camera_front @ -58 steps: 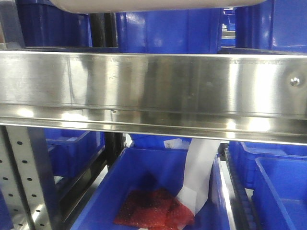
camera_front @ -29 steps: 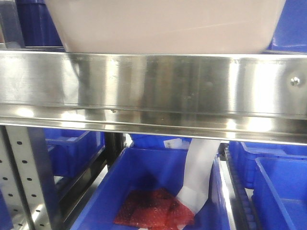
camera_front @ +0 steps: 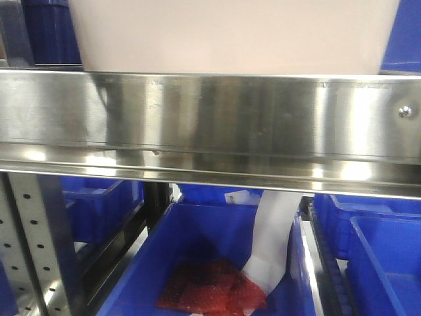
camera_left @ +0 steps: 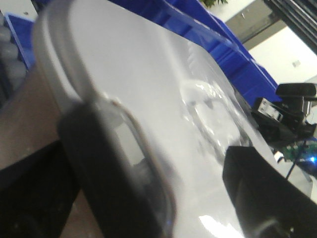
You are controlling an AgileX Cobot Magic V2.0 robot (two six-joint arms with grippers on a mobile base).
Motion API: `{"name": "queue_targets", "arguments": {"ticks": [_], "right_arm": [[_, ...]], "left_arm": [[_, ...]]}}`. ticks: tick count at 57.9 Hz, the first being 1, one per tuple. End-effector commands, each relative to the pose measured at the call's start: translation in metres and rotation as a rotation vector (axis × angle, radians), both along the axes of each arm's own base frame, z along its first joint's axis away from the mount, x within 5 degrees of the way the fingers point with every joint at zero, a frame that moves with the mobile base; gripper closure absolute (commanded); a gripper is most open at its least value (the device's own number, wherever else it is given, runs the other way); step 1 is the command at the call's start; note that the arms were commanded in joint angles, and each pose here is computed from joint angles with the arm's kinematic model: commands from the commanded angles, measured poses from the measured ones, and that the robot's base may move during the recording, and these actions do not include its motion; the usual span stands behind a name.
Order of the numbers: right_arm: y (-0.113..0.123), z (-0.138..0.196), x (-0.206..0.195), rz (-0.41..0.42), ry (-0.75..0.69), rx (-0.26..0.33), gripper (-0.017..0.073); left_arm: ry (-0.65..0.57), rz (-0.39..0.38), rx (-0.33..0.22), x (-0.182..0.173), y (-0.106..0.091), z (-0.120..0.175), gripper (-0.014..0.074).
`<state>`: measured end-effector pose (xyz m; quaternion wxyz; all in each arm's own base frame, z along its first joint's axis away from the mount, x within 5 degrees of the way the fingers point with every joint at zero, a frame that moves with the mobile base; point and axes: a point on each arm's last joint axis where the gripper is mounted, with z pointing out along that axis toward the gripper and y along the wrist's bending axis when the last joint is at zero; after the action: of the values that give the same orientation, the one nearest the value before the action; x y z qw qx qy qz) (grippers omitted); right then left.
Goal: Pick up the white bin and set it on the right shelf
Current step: 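Raise the held bin above the upper shelf's roller track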
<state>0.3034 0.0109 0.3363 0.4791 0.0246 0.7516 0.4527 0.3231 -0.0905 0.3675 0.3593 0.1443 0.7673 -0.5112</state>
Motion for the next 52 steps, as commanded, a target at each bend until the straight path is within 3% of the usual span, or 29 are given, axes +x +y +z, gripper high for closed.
{"name": "queue_targets", "arguments": {"ticks": [1, 11, 15, 22, 31, 40, 48, 52], "right_arm": [[0.005, 0.025, -0.006, 0.031, -0.106, -0.064, -0.0075], [-0.003, 0.034, 0.0, -0.01, -0.14, -0.328, -0.0075], [-0.006, 0.039, 0.001, -0.017, -0.159, -0.405, -0.0075], [-0.007, 0.047, 0.001, -0.013, -0.185, -0.484, -0.0075], [-0.007, 0.06, -0.007, -0.02, -0.228, -0.525, -0.0075], [-0.001, 0.08, -0.029, -0.018, -0.296, -0.536, -0.0073], [0.006, 0.104, -0.061, -0.019, -0.354, -0.526, -0.0069], [0.011, 0.116, -0.082, -0.025, -0.378, -0.53, -0.0004]], "left_arm": [[-0.058, -0.08, -0.068, -0.016, -0.009, 0.029, 0.0125], [-0.109, -0.092, 0.079, -0.016, -0.006, 0.031, 0.0125], [-0.131, -0.099, 0.131, -0.016, -0.005, 0.033, 0.0125], [-0.176, -0.124, 0.205, -0.019, -0.004, 0.042, 0.0126], [-0.233, -0.169, 0.266, -0.032, -0.002, 0.058, 0.0158], [-0.266, -0.219, 0.276, -0.052, -0.003, 0.076, 0.0237], [-0.279, -0.206, 0.302, -0.078, 0.0, 0.093, 0.0371], [-0.302, -0.186, 0.331, -0.093, 0.002, 0.102, 0.0454]]}}
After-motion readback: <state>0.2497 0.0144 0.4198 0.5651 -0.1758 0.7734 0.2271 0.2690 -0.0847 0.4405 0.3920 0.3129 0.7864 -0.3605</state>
